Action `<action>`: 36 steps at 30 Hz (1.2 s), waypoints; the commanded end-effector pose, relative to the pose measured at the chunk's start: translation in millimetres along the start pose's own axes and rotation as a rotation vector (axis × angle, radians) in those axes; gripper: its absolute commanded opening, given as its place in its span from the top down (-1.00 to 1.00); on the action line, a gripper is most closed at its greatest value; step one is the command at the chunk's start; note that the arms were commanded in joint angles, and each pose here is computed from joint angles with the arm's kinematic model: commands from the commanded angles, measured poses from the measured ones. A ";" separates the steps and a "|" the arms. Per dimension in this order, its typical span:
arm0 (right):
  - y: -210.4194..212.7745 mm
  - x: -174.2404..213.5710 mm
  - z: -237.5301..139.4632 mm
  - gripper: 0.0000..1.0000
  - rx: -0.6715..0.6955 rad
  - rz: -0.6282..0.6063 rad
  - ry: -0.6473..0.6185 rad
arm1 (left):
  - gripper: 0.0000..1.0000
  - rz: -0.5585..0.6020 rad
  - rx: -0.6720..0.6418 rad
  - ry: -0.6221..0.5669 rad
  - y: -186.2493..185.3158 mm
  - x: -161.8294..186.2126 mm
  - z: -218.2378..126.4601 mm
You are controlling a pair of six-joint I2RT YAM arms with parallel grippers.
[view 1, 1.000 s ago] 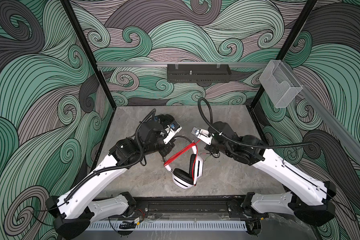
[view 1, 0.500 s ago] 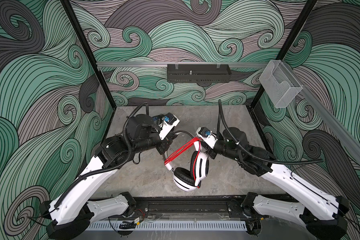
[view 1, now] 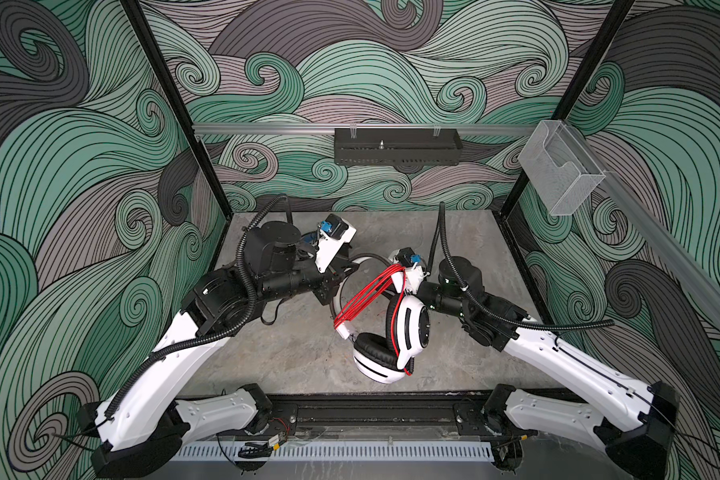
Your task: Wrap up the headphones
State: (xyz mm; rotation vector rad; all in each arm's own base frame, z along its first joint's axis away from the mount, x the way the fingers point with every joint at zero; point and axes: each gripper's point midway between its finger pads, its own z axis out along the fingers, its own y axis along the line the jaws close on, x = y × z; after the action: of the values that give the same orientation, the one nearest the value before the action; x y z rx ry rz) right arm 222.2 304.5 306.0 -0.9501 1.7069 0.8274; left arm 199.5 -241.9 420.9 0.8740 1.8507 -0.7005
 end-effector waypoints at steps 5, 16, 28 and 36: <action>6.8 26.5 4.5 0.51 -0.065 0.079 0.005 | 1.00 -0.116 0.044 -0.189 -8.6 -55.5 -23.3; 8.2 65.0 7.5 0.55 -0.077 0.120 0.072 | 1.00 -0.184 0.049 -0.257 -6.8 -72.4 -33.7; 5.6 82.3 4.4 0.41 -0.054 0.147 0.094 | 1.00 -0.198 0.039 -0.279 -5.3 -73.9 -41.9; 3.4 100.2 4.6 0.19 -0.039 0.158 0.136 | 1.00 -0.196 0.038 -0.293 -5.4 -77.5 -45.5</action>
State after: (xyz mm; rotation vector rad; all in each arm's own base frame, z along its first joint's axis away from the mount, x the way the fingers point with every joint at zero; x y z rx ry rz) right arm 198.7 294.3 220.0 -0.9369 1.8658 0.9447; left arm 208.0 -240.4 445.4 0.6615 1.8780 -0.8269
